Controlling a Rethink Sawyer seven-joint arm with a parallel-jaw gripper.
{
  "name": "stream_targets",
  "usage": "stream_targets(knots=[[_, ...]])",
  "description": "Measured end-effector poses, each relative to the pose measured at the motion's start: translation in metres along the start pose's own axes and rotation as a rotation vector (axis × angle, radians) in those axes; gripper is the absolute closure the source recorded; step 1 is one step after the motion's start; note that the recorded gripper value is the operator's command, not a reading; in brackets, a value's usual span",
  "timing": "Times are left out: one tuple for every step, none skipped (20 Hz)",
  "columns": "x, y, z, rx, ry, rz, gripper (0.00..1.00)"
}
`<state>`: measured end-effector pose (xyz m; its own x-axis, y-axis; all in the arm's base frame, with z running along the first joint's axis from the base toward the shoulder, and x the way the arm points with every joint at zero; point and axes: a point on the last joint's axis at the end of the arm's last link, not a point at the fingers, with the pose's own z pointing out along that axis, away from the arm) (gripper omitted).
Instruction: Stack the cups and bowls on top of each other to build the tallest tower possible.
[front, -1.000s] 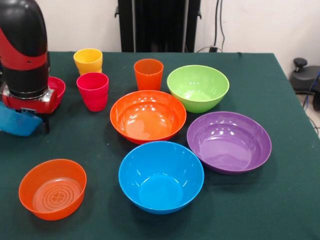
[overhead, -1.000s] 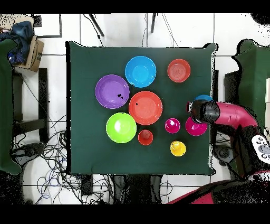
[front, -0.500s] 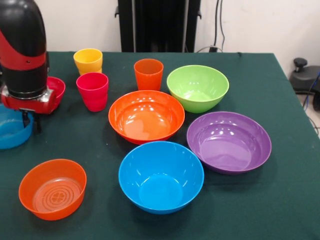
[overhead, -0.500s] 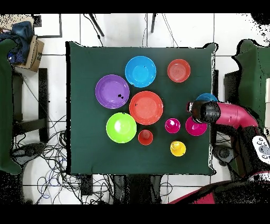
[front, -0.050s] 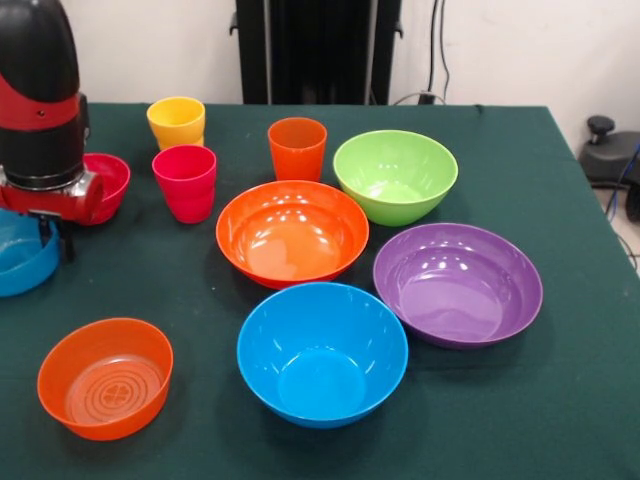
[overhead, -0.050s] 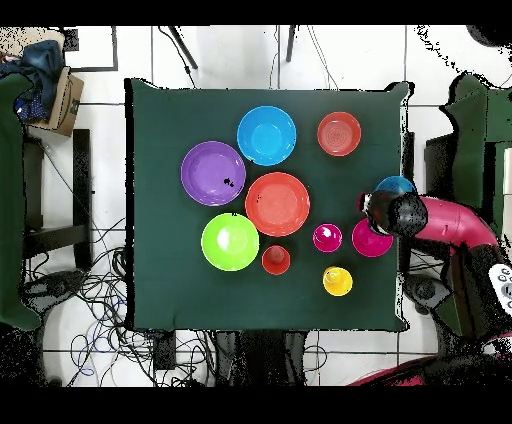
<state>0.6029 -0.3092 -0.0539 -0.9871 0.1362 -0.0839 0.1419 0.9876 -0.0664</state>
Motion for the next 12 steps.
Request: stream_targets(knots=[[0.0, 0.0, 0.0, -0.001, -0.001, 0.001, 1.0], [0.0, -0.002, -0.002, -0.003, -0.004, 0.004, 1.0], [0.0, -0.003, -0.003, -0.004, -0.005, 0.006, 1.0], [0.0, -0.005, -0.004, -0.005, -0.006, 0.008, 1.0], [0.002, -0.007, -0.006, -0.005, -0.006, 0.011, 1.0], [0.004, -0.012, -0.008, -0.004, -0.005, 0.016, 1.0], [0.006, -0.014, -0.009, -0.003, -0.005, 0.018, 1.0], [0.008, -0.016, -0.011, -0.003, -0.004, 0.022, 1.0], [0.009, -0.018, -0.012, -0.004, -0.003, 0.024, 1.0], [0.011, -0.021, -0.013, -0.005, -0.003, 0.028, 1.0], [0.013, -0.024, -0.017, -0.006, -0.001, 0.033, 1.0], [0.016, -0.027, -0.02, -0.008, 0.0, 0.038, 1.0]])
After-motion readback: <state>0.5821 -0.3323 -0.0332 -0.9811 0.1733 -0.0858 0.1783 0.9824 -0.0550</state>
